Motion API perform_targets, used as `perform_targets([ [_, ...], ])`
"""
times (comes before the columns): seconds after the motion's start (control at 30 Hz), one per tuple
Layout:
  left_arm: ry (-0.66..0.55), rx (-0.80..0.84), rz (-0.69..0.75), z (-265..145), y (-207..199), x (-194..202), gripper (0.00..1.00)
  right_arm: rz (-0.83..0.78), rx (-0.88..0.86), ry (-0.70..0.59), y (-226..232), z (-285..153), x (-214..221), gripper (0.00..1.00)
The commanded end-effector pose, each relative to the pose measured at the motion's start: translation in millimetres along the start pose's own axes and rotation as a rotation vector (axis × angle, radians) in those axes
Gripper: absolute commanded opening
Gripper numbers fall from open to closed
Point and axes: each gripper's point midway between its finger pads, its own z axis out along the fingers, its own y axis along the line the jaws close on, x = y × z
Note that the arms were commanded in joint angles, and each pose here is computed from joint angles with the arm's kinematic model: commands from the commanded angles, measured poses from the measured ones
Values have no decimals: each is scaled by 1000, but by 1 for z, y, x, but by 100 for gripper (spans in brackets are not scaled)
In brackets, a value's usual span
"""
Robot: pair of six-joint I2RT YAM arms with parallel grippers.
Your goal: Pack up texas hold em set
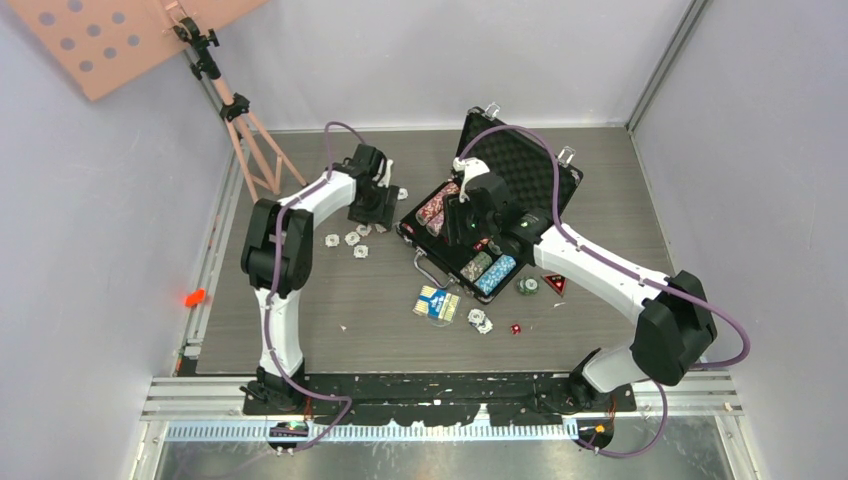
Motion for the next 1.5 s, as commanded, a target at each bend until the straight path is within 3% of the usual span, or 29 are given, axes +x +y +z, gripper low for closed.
perform_targets([
  [0.0, -12, 48, -5, -5, -8, -10, 64, 21, -12, -54, 3, -10, -17, 52],
  [0.27, 9, 17, 33, 6, -5, -11, 63, 17, -17, -61, 4, -10, -22, 52],
  [0.73, 99, -41, 67, 21, -2, 10, 49, 22, -6, -63, 1, -12, -21, 52],
  [0.9, 113, -40, 74, 18, -3, 15, 52, 26, -4, -63, 0, -15, -19, 52],
  [1.0, 116, -39, 82, 20, -2, 15, 40, 29, -7, -66, 1, -16, -20, 52],
  [1.07, 125, -35, 85, 19, -4, 16, 38, 32, -8, -69, 1, -18, -21, 52],
  [1.47, -122, 17, 26, -43, -18, -5, 35, 92, 39, -58, -8, -26, -17, 50],
])
